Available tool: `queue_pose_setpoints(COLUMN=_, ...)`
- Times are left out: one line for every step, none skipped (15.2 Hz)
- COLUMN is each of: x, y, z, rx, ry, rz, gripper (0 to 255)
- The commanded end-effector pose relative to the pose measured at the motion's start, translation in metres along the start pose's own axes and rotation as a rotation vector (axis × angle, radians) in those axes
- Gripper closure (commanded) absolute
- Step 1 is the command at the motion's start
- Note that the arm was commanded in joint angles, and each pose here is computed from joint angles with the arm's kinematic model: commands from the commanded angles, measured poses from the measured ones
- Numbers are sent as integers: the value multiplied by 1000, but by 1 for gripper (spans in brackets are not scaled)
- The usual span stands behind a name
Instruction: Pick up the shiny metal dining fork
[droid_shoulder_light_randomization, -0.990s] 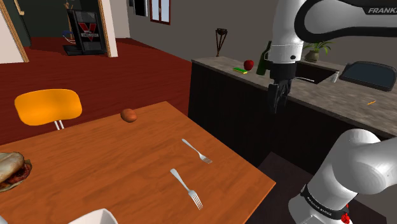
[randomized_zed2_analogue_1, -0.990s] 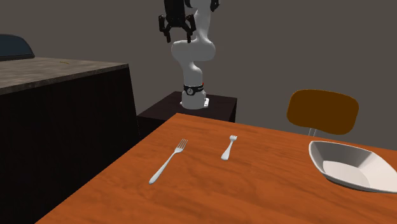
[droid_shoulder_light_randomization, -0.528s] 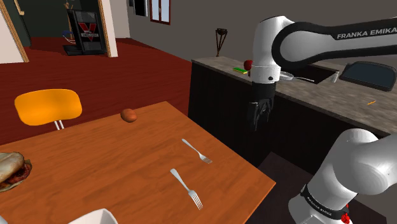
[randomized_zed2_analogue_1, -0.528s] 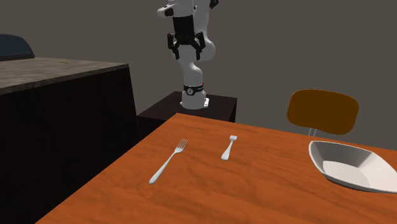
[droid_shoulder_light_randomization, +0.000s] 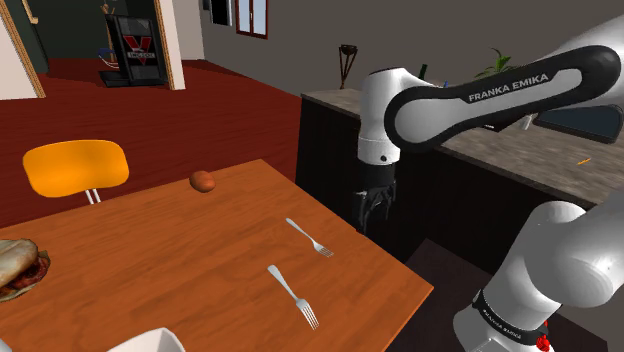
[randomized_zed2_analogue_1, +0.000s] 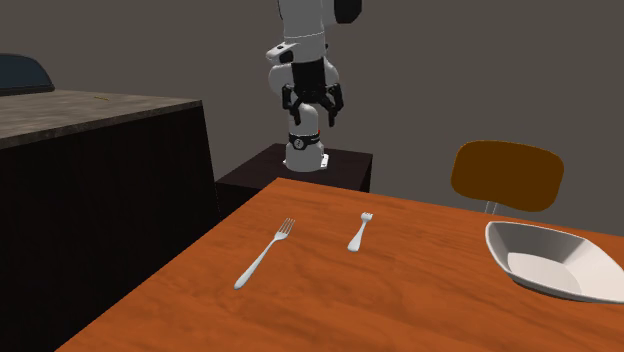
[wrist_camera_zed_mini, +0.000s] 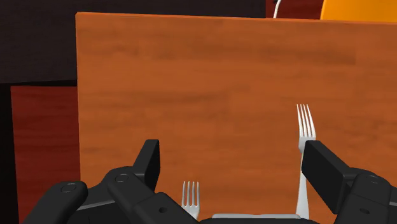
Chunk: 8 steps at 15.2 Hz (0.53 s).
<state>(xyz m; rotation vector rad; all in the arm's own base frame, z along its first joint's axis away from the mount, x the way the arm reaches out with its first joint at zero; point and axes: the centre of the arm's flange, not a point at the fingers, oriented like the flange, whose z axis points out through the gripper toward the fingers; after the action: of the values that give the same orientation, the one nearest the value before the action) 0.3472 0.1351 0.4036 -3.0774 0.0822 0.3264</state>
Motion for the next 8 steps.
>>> queue_pose_setpoints(x=12, y=-12, z=22, rx=9, ry=2, rz=7, gripper=0)
queue_pose_setpoints(x=18, y=-19, z=31, rx=13, ry=3, rz=10, gripper=0)
queue_pose_setpoints(x=24, y=-27, z=40, rx=17, ry=3, rz=13, gripper=0)
queue_pose_setpoints(x=31, y=-34, z=48, rx=21, ry=4, rz=15, gripper=0)
queue_pose_setpoints(x=37, y=-41, z=57, rx=25, ry=5, rz=18, gripper=0)
queue_pose_setpoints(x=43, y=-48, z=66, rx=28, ry=5, rz=21, gripper=0)
queue_pose_setpoints(x=49, y=-55, z=74, rx=32, ry=6, rz=24, gripper=0)
queue_pose_setpoints(x=55, y=-63, z=83, rx=36, ry=6, rz=27, gripper=0)
